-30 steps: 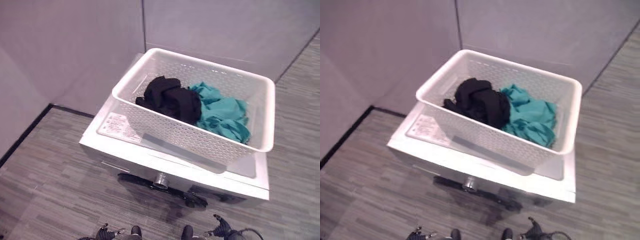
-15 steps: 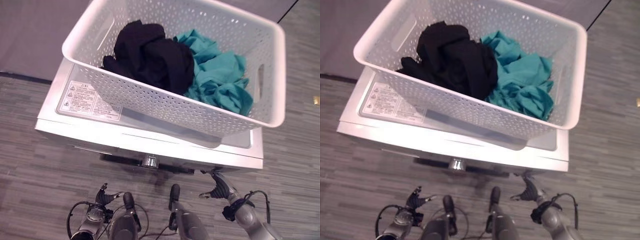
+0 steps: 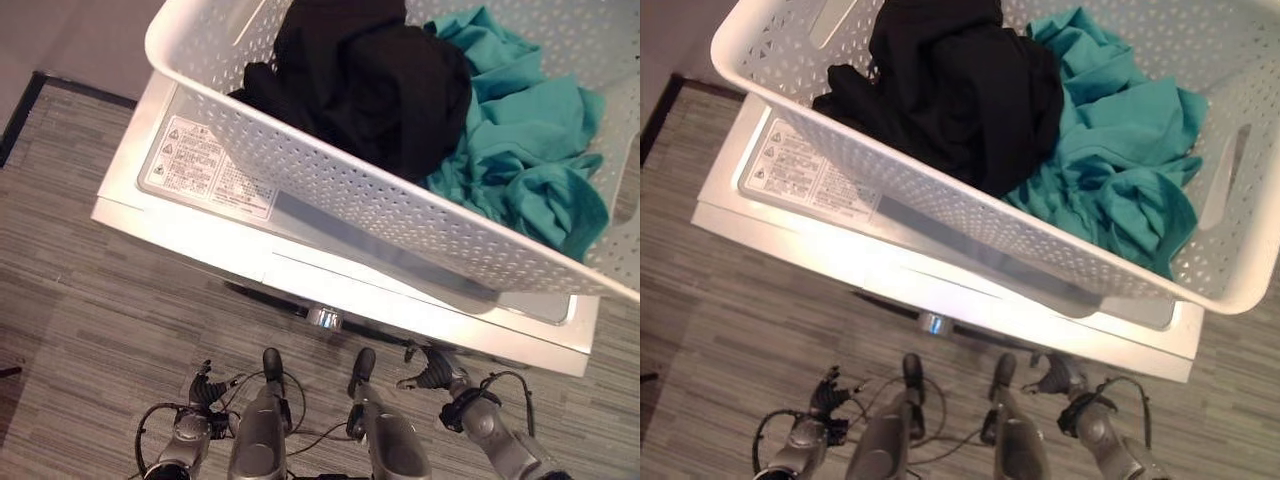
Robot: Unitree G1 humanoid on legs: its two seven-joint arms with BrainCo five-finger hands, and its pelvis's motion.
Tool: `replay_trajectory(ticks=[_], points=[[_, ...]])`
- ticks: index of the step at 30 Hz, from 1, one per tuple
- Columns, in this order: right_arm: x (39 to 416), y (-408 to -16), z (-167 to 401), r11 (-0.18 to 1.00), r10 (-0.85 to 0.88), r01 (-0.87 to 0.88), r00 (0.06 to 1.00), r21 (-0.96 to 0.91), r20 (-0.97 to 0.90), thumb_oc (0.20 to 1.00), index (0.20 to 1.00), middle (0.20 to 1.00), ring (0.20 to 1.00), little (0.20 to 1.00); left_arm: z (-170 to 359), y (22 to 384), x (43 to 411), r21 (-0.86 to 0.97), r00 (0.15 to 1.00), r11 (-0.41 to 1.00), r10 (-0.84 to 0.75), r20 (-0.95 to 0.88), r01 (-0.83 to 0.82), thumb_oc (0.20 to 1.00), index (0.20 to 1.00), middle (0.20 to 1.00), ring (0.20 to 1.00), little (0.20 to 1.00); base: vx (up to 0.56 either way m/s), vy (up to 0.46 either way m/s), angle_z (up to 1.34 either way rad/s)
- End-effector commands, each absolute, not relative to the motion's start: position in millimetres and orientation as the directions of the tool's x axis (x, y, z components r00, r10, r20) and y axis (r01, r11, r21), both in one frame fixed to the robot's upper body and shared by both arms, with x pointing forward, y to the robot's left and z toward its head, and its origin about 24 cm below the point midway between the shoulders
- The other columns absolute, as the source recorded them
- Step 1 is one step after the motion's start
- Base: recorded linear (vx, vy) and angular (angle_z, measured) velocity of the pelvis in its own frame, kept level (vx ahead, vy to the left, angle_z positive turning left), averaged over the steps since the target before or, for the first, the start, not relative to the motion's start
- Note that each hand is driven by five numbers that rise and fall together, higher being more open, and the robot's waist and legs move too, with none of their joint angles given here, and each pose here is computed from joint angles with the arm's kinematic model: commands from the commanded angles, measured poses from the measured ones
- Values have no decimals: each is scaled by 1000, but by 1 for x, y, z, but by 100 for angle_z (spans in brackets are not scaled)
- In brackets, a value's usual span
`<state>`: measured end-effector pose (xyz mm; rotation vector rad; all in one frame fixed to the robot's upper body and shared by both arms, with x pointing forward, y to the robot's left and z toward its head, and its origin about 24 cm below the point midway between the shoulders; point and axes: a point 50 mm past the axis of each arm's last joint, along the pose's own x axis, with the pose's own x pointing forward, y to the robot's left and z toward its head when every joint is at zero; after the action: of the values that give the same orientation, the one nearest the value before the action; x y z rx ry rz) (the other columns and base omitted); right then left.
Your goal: Grab the laundry basket,head to the washer,open it,put in the laundry and shut it.
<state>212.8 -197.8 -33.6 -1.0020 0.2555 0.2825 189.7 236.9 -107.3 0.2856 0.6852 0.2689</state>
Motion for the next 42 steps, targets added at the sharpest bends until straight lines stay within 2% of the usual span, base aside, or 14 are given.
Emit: replay_trajectory(ticks=[1,2,5,8,11,12,14,19,23,25,30,35,42], points=[[263,-141,8,535,296,-257,949,-805,-106,1000,1000,1000,1000,1000,-108,224,195,322,756,933,327,-567,-162,1000,1000,1000,1000,1000,-24,-68,27],[268,-119,6,542,347,-296,931,-786,-111,1000,1000,1000,1000,1000,-108,216,199,319,766,937,308,-564,-142,1000,1000,1000,1000,1000,-24,-95,25],[269,-94,-4,549,397,-364,906,-752,-148,1000,1000,1000,1000,1000,-109,207,205,341,772,936,277,-572,-83,1000,1000,1000,1000,1000,-11,-125,30],[269,-88,-10,569,402,-389,900,-724,-168,1000,1000,1000,1000,1000,-106,196,210,346,799,938,219,-560,-14,1000,1000,1000,1000,1000,-70,-74,50],[269,-88,-10,570,402,-389,900,-724,-167,1000,1000,1000,1000,1000,-106,196,210,347,799,938,219,-561,-14,1000,1000,1000,1000,1000,-33,-107,76],[268,-76,-16,609,413,-432,889,-665,-198,1000,1000,1000,1000,1000,-104,185,212,335,815,942,176,-553,23,1000,1000,1000,1000,1000,-137,-339,52],[268,-78,-18,627,401,-428,894,-651,-201,1000,1000,1000,1000,1000,-102,182,215,321,824,947,169,-540,16,1000,1000,1000,1000,1000,-122,-213,114],[269,-104,-23,653,324,-399,915,-644,-238,1000,1000,1000,1000,1000,-95,173,222,287,852,957,118,-511,40,1000,1000,1000,1000,1000,-151,-38,135],[258,-117,-35,667,307,-428,904,-611,-297,1000,1000,1000,1000,1000,-106,176,204,281,821,959,128,-556,41,1000,1000,1000,1000,1000,54,179,57],[249,-127,-44,696,267,-424,902,-579,-340,1000,1000,1000,1000,1000,-116,174,192,300,783,948,110,-612,102,1000,1000,1000,1000,1000,-10,483,1],[246,-137,-44,703,226,-394,913,-592,-340,1000,1000,1000,1000,1000,-114,180,189,305,788,944,92,-608,125,1000,1000,1000,1000,1000,-136,385,4],[212,-189,-57,743,7,-263,923,-616,-385,1000,1000,1000,1000,1000,-112,190,185,289,790,954,115,-602,81,1000,1000,1000,1000,1000,-146,357,-47],[213,-232,-49,759,-231,-33,920,-650,-317,1000,1000,1000,1000,1000,-110,204,177,270,786,962,143,-601,31,1000,1000,1000,1000,1000,-48,101,-23]])
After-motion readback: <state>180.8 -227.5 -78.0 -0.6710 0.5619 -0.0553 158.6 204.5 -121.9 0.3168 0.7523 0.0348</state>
